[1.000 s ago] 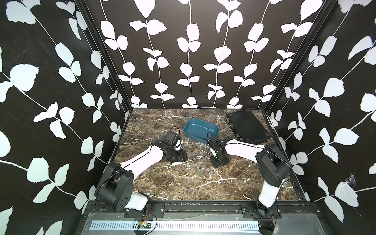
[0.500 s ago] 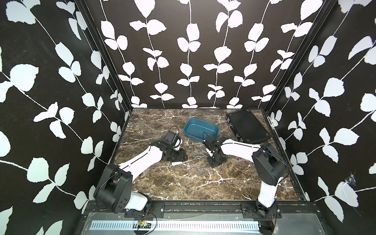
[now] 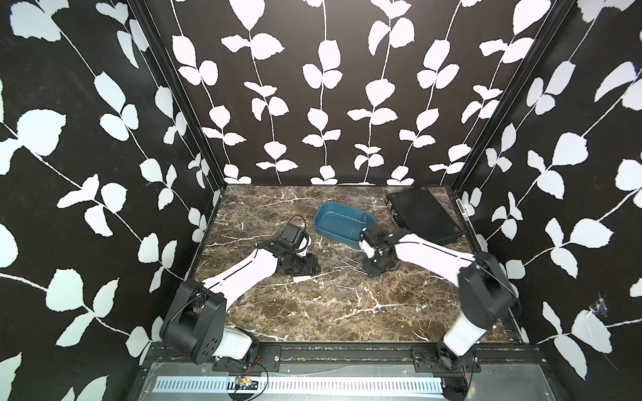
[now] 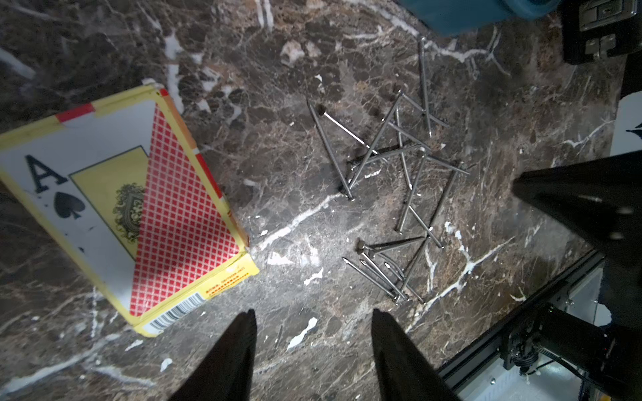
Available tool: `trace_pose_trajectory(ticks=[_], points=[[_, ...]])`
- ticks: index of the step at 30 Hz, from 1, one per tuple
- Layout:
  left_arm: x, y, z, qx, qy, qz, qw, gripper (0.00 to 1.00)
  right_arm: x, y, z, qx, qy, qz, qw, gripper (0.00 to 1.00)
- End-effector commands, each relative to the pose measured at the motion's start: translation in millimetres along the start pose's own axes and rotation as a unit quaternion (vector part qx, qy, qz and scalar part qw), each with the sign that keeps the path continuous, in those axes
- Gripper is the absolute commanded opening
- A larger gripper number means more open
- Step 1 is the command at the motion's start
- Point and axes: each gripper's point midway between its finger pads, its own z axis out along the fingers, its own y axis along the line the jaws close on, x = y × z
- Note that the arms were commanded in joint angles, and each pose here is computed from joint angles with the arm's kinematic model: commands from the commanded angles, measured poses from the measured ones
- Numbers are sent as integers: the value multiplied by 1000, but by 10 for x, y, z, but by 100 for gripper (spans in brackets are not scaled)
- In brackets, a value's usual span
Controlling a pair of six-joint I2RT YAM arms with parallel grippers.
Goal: Put the nails on the desktop into the storage box
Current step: Pick up the nail from the center of the board.
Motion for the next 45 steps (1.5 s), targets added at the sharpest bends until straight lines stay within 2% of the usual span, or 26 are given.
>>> trace_pose_trajectory(ticks=[1, 4, 8, 9, 15, 18, 23, 27, 31, 34, 36, 38, 41, 45], points=[[-102, -127, -73, 18, -15, 16, 1000, 55, -175, 105, -271, -94, -44, 31, 994, 0], [-190, -245, -109, 43, -29, 13, 999, 55, -434, 293, -478, -178, -88, 51, 979, 0], [-361, -477, -188, 92, -51, 11, 994, 55, -712, 588, -680, -274, -116, 59, 953, 0], [-409, -546, -218, 105, -56, 12, 993, 55, -767, 635, -617, -291, -110, 67, 948, 0], [-634, -824, -333, 156, -68, 14, 985, 55, -1070, 749, -689, -341, -142, 102, 924, 0], [-723, -920, -345, 177, -73, 15, 981, 54, -1210, 854, -738, -380, -155, 120, 904, 0], [-886, -1020, -415, 212, -87, 3, 973, 52, -1281, 999, -869, -419, -161, 109, 887, 0], [-911, -1050, -482, 213, -84, 33, 973, 51, -1300, 958, -845, -411, -153, 132, 889, 0], [-836, -989, -544, 186, -89, 76, 976, 52, -1328, 848, -712, -388, -129, 192, 892, 0], [-846, -807, -654, 122, -131, 121, 976, 54, -1363, 806, -663, -384, -124, 230, 886, 0], [-836, -729, -761, 86, -159, 166, 969, 59, -1374, 791, -641, -382, -117, 252, 881, 0], [-845, -649, -816, 58, -181, 186, 964, 61, -1357, 778, -609, -377, -101, 273, 879, 0], [-825, -618, -794, 46, -162, 197, 966, 62, -1354, 768, -619, -369, -92, 287, 879, 0], [-878, -734, -703, 76, -140, 184, 970, 62, -1378, 778, -666, -373, -93, 301, 873, 0]])
